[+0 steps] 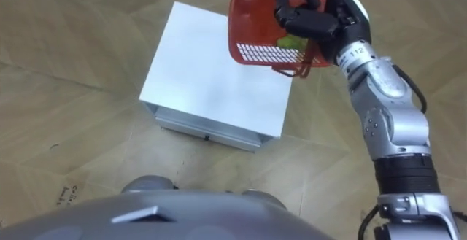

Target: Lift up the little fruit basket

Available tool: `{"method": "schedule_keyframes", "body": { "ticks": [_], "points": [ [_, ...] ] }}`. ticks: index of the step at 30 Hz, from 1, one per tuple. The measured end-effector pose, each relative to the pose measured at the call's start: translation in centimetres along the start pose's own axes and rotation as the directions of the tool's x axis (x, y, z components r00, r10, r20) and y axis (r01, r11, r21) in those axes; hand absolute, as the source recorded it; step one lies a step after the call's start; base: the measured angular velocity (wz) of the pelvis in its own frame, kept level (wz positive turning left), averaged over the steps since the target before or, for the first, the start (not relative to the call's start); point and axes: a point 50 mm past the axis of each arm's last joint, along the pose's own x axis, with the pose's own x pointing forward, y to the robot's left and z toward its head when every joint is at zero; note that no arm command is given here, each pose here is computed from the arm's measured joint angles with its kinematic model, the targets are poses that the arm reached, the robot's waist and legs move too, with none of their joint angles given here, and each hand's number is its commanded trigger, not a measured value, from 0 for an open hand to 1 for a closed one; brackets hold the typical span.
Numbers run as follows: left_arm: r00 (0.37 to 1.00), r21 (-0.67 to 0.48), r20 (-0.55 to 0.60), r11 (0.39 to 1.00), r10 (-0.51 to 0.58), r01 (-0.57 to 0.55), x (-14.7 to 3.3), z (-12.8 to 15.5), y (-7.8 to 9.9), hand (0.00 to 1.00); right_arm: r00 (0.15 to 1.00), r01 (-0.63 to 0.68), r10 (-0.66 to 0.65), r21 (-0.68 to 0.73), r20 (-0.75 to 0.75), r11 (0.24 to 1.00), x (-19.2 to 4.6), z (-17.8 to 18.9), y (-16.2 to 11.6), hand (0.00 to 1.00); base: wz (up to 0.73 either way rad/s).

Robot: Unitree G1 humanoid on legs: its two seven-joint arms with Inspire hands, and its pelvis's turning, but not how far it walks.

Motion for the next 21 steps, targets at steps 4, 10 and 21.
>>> {"method": "schedule_keyframes", "body": {
  "ticks": [4,10,21],
  "points": [
    [1.000,0.028,0.002,1.000,-0.014,0.014,0.0,0.2,-0.1,0.00,1.000,-0.003,0.003,0.002,-0.023,1.000,0.0,-0.3,0.0,1.00,0.07],
    [1.000,0.042,-0.004,0.999,-0.026,0.026,-0.1,0.0,-0.2,0.00,1.000,-0.019,0.019,0.005,-0.024,1.000,-0.1,-0.3,0.0,1.00,0.03],
    [1.000,0.031,-0.010,0.999,-0.021,0.021,-0.1,-0.2,-0.1,0.00,0.995,0.030,-0.025,0.051,-0.101,0.998,-0.2,-2.5,-0.7,1.00,0.02]
  ]
}}
